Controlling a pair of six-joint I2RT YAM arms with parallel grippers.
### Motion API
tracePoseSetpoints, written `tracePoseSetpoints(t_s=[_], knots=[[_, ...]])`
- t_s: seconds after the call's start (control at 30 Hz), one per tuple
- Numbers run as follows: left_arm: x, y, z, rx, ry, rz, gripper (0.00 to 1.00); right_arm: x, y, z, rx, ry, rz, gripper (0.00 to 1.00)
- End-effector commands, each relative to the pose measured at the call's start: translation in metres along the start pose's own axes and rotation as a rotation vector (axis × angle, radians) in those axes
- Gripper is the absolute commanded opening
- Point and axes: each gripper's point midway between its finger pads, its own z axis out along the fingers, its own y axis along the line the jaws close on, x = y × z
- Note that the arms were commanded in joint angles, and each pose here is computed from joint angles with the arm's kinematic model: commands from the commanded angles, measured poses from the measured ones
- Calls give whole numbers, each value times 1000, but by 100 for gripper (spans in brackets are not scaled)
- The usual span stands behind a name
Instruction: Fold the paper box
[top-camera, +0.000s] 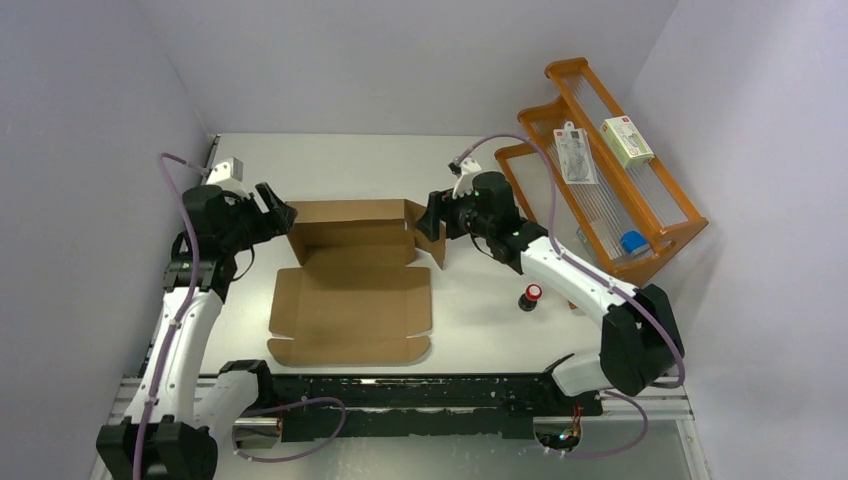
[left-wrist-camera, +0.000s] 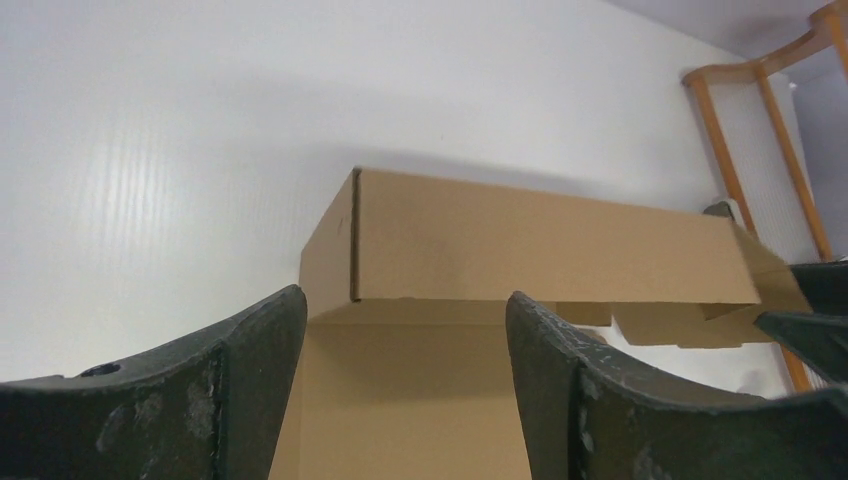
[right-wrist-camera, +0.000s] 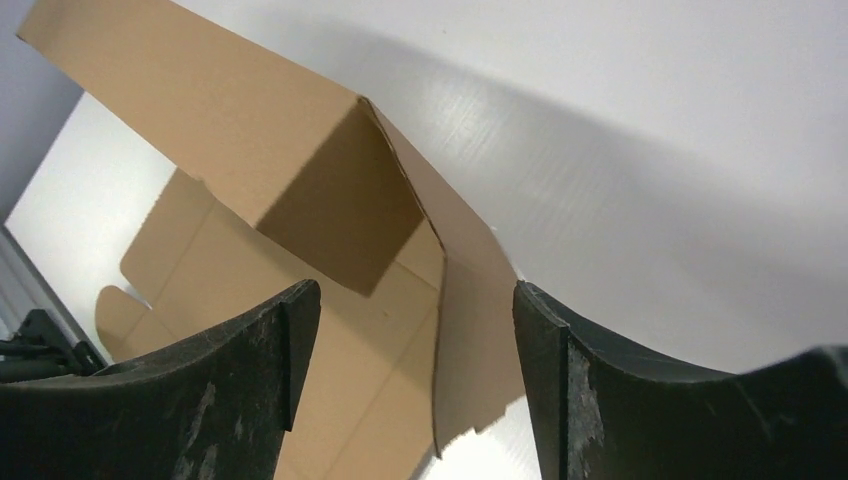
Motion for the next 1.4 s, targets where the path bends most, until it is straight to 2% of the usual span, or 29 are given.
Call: tracePoseSetpoints(t_s=[0.0,0.17,0.4,0.6,0.77,1.03,1.37], knots=[[-28,-16,-28,18,-67,88,77,10,-13,-12,72,-9,-18,73],[-12,-63,-40,184,-41,118,76,18,-20,-18,106,-10,-11,67],[52,-115,-38,341,67,146,75,30,-22,-24,111,3,-11,59],[107,-149,-31,429,112,192,75,26,-22,-25,112,-23,-17,51],[149,-169,-17,437,112,236,76,29,-22,-23,109,-4,-21,48],[211,-172,19,415,103,268,76,29,-21,-26,103,-4,-33,38],[256,-155,50,329,113,296,76,32,-18,-30,104,-8,-48,23]])
